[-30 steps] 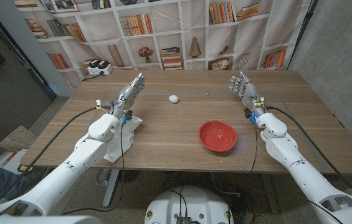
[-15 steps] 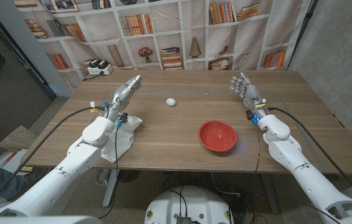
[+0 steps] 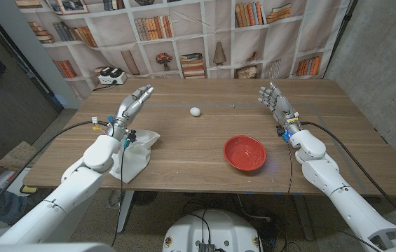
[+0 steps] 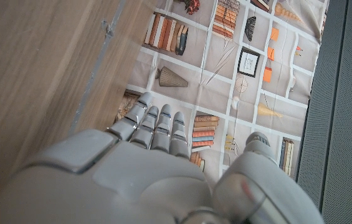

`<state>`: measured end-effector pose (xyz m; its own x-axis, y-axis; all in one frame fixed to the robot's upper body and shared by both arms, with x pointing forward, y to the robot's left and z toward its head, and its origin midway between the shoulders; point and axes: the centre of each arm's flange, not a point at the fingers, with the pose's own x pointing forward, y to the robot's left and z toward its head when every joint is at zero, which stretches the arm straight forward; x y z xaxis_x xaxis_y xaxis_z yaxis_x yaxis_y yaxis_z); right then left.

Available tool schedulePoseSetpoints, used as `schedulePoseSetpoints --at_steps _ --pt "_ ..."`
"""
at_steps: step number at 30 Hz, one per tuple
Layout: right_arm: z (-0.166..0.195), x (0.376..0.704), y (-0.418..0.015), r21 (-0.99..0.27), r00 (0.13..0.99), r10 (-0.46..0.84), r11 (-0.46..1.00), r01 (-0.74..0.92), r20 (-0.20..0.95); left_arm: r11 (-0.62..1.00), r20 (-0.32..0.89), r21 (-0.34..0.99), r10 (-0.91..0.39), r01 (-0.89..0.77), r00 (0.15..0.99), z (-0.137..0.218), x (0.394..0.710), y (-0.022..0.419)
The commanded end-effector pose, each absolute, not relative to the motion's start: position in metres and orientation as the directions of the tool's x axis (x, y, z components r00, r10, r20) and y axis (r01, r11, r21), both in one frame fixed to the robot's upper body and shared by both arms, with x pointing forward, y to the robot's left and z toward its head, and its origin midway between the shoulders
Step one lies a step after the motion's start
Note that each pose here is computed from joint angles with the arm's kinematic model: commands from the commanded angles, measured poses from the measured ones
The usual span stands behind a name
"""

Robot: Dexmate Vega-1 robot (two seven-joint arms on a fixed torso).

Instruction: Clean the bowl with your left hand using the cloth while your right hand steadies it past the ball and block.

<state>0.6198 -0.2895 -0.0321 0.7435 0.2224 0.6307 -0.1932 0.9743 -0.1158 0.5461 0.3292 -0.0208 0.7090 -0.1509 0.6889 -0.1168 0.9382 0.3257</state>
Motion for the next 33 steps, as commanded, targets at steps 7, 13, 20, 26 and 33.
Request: schedulePoseSetpoints --at_steps 7,13,20,26,33 --pt "-0.026 0.614 -0.277 -0.128 0.743 0.224 0.974 -0.185 0.631 0.882 0.766 0.371 -0.114 -0.290 0.632 -0.037 0.525 0.338" --pt "-0.024 0.610 -0.272 -0.141 0.746 0.223 0.975 -0.173 0.628 0.846 0.767 0.412 -0.122 -0.338 0.630 -0.042 0.518 0.343" --pt "-0.026 0.612 -0.273 -0.112 0.747 0.209 0.977 -0.179 0.631 0.819 0.786 0.415 -0.104 -0.396 0.609 -0.048 0.507 0.347" --pt "-0.022 0.609 -0.276 -0.122 0.738 0.210 0.978 -0.172 0.641 0.792 0.795 0.418 -0.082 -0.444 0.601 -0.058 0.504 0.344" --pt "-0.012 0.608 -0.282 -0.139 0.747 0.204 0.979 -0.149 0.632 0.764 0.810 0.409 -0.052 -0.499 0.584 -0.068 0.502 0.341"
